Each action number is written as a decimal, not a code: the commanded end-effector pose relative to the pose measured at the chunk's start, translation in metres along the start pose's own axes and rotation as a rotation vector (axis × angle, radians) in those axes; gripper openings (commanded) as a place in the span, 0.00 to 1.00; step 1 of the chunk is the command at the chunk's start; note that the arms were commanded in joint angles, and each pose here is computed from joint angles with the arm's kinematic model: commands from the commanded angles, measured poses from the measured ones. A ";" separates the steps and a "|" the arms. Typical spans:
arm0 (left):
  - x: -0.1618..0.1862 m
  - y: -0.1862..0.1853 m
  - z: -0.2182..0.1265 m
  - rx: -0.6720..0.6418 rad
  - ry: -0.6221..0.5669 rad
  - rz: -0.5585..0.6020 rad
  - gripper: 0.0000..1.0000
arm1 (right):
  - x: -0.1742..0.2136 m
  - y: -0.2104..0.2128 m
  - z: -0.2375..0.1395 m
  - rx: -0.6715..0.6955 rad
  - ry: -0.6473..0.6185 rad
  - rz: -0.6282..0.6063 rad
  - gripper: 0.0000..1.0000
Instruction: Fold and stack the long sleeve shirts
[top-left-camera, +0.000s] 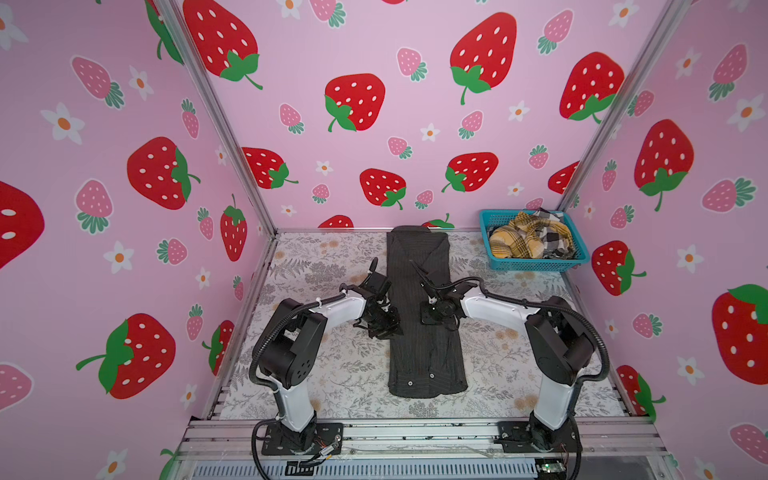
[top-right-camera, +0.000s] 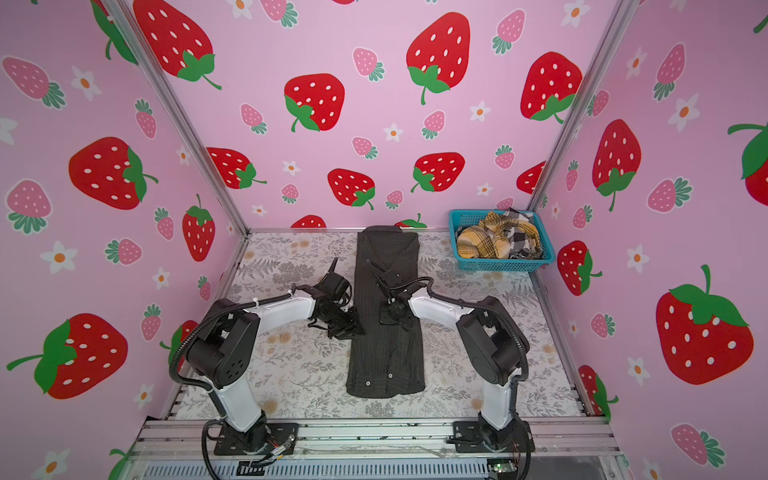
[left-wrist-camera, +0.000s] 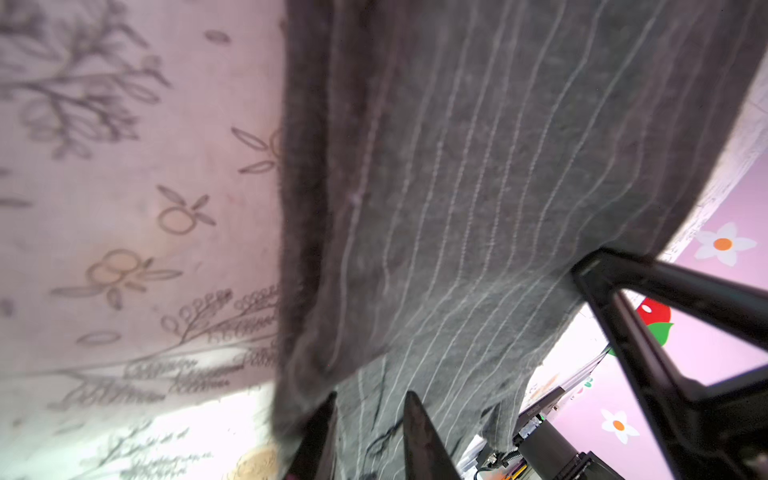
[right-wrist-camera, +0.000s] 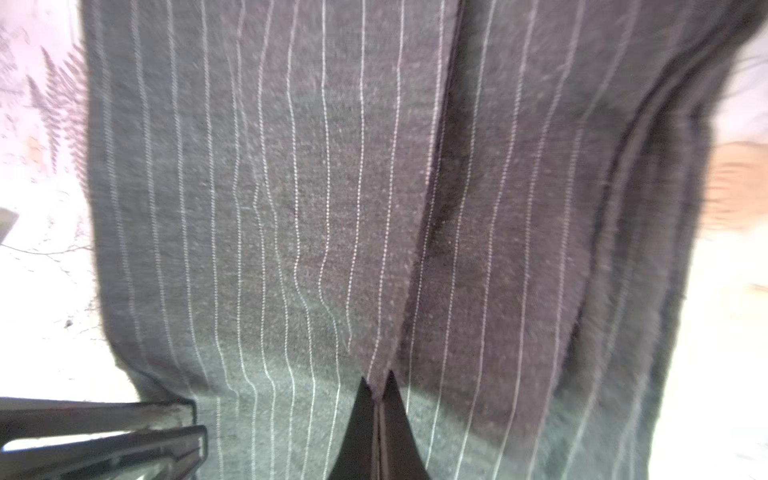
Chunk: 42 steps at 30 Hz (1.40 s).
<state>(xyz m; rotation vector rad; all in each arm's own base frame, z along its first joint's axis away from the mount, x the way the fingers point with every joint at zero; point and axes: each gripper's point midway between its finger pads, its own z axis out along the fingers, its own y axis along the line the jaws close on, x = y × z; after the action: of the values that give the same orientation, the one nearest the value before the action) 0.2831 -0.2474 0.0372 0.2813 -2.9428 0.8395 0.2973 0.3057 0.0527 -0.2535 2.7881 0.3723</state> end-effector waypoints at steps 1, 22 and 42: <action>-0.002 -0.001 -0.007 -0.023 -0.004 0.003 0.29 | -0.001 -0.010 -0.011 0.045 -0.021 0.031 0.12; 0.010 -0.018 -0.061 0.001 -0.096 0.057 0.28 | -0.017 -0.011 0.005 0.112 -0.023 -0.023 0.30; 0.019 0.009 -0.047 -0.054 -0.067 0.018 0.26 | -0.001 -0.038 -0.001 0.202 -0.024 -0.010 0.00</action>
<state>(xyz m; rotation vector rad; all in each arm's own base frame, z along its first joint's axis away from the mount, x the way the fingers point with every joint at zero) 0.2678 -0.2253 0.0792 0.2760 -3.0263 0.8101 0.3101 0.2853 0.0521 -0.2563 2.7553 0.1514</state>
